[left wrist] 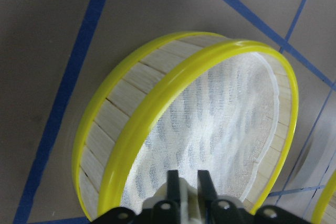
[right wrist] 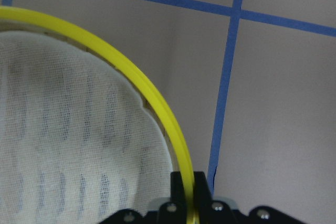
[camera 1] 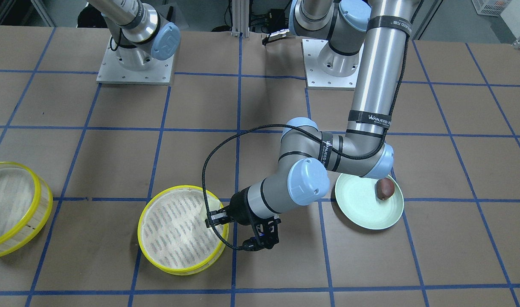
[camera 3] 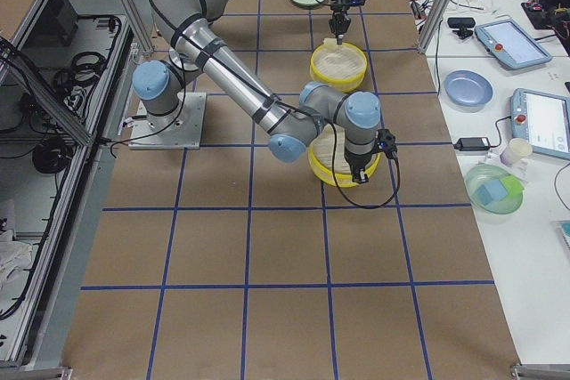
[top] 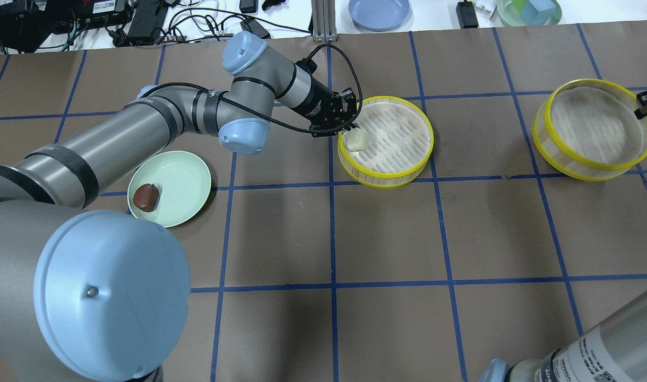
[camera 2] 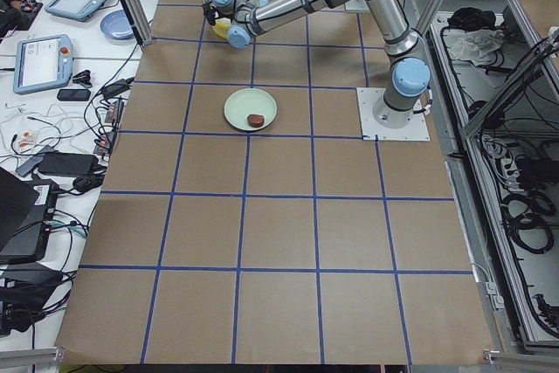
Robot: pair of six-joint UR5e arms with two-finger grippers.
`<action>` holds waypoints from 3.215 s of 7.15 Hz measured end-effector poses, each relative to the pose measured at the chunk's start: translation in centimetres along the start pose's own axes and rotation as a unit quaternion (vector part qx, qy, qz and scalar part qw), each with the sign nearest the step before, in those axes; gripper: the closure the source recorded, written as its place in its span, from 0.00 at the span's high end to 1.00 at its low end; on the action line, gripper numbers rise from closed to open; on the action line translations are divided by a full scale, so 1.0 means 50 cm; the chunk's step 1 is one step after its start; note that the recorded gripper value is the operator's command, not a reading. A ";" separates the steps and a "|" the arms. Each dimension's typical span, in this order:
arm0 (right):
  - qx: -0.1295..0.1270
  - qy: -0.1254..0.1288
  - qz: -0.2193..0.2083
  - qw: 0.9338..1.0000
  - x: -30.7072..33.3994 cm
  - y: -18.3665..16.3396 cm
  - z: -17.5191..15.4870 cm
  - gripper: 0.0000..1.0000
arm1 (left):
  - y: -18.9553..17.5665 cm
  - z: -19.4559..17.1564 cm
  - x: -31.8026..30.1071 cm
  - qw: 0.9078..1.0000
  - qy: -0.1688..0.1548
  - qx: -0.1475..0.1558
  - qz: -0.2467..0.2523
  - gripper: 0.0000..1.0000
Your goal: Stack buns with steamer
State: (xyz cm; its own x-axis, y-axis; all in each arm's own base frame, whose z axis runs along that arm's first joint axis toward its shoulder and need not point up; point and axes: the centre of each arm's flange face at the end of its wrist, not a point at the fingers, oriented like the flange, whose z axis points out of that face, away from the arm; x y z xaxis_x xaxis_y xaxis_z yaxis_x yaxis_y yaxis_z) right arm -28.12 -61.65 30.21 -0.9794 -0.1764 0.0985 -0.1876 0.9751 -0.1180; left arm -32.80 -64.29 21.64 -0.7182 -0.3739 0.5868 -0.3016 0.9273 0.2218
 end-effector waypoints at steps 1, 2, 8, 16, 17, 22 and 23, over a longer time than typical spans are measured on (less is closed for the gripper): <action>-0.006 0.007 -0.004 1.000 -0.047 -0.019 -0.041 0.00 | -0.002 0.002 0.001 1.000 0.000 0.000 0.001 0.89; -0.007 0.010 0.000 1.000 -0.094 -0.038 -0.073 0.00 | -0.004 -0.003 0.008 1.000 0.002 0.003 0.002 0.93; -0.005 -0.008 0.059 0.998 -0.427 -0.109 -0.182 0.00 | -0.018 -0.221 0.050 0.992 -0.084 0.090 0.030 1.00; -0.010 0.000 0.093 0.996 -0.832 -0.163 -0.092 0.00 | -0.111 -0.500 -0.478 0.905 -0.321 -0.098 0.263 1.00; -0.010 0.004 0.095 0.995 -0.832 -0.164 -0.083 0.00 | -0.110 -0.476 -0.526 0.901 -0.313 -0.117 0.277 0.99; -0.002 0.001 0.099 0.995 -0.839 -0.168 -0.042 0.00 | -0.137 -0.415 -0.599 0.882 -0.319 -0.148 0.312 0.87; 0.000 0.001 0.098 0.995 -0.839 -0.170 -0.040 0.00 | -0.142 -0.408 -0.606 0.880 -0.323 -0.151 0.313 0.74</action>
State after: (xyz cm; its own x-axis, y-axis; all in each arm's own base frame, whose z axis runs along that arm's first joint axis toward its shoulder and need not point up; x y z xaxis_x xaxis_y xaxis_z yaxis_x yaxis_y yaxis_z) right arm 14.68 -62.26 29.05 -0.9970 0.0180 0.0755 0.0076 0.9907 -0.1362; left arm 3.89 -59.17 18.15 -0.9205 0.3708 0.1235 0.3907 0.8809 0.2671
